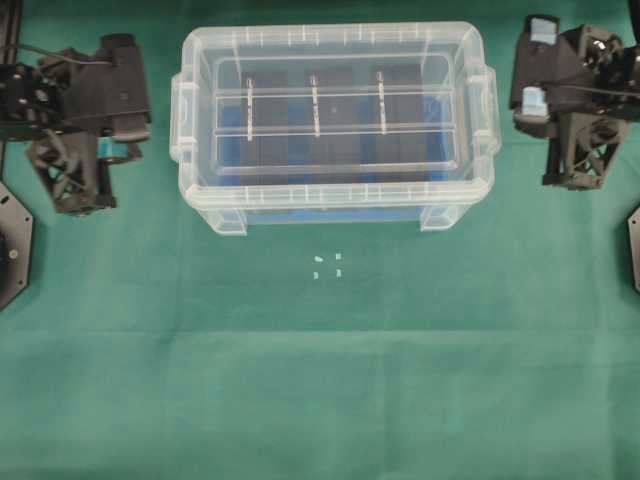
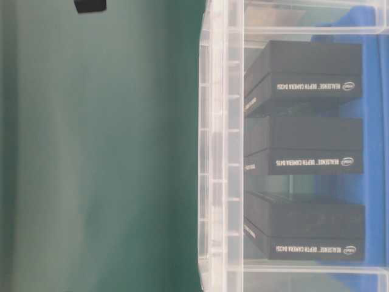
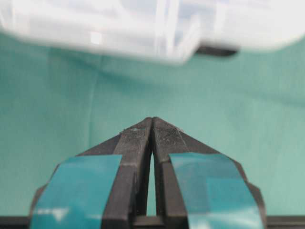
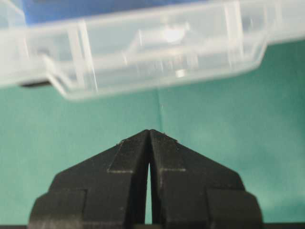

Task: Clamp the lid of the box with both arms, then lift and open it.
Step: 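Move both grippers inward under the lid rims at each box end, then close both grippers on the lid edges, clamping the lid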

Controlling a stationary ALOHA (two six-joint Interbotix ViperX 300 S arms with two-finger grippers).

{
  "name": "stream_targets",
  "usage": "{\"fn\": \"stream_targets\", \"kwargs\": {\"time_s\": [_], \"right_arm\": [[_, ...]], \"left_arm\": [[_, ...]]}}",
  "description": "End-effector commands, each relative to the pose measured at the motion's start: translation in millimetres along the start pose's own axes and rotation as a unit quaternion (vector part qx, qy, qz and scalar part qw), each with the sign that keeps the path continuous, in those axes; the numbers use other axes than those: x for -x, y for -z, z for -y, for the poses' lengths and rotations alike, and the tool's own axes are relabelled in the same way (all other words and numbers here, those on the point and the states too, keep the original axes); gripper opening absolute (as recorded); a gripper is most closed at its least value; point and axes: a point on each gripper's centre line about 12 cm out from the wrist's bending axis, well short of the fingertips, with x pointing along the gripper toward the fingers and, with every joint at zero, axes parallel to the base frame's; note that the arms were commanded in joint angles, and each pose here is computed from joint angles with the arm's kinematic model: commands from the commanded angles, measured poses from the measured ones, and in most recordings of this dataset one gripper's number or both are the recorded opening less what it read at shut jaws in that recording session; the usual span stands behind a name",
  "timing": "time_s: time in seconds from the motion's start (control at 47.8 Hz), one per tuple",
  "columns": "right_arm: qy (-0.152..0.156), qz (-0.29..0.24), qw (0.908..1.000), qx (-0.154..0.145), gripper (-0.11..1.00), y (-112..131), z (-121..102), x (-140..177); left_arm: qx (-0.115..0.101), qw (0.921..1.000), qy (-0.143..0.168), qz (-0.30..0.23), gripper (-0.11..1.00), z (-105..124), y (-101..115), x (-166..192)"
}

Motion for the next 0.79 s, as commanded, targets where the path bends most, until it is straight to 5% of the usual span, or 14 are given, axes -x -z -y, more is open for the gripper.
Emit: {"fn": "stream_targets", "kwargs": {"time_s": [0.0, 0.335, 0.774], "right_arm": [[0.001, 0.018, 0.9998, 0.005, 0.0, -15.8, 0.2, 2.9], [-0.001, 0.027, 0.9993, 0.027, 0.0, -39.4, -0.5, -9.3], [-0.004, 0.031, 0.999, 0.032, 0.0, -44.9, -4.3, -11.5]], "left_arm": [[-0.001, 0.9998, -0.003, 0.018, 0.01, -3.0, -19.3, 1.7], [-0.004, 0.9999, -0.002, 0.01, 0.01, -6.8, -44.8, -11.7], [-0.018, 0.9998, -0.003, 0.013, 0.01, -7.8, -46.5, -13.0]]}}
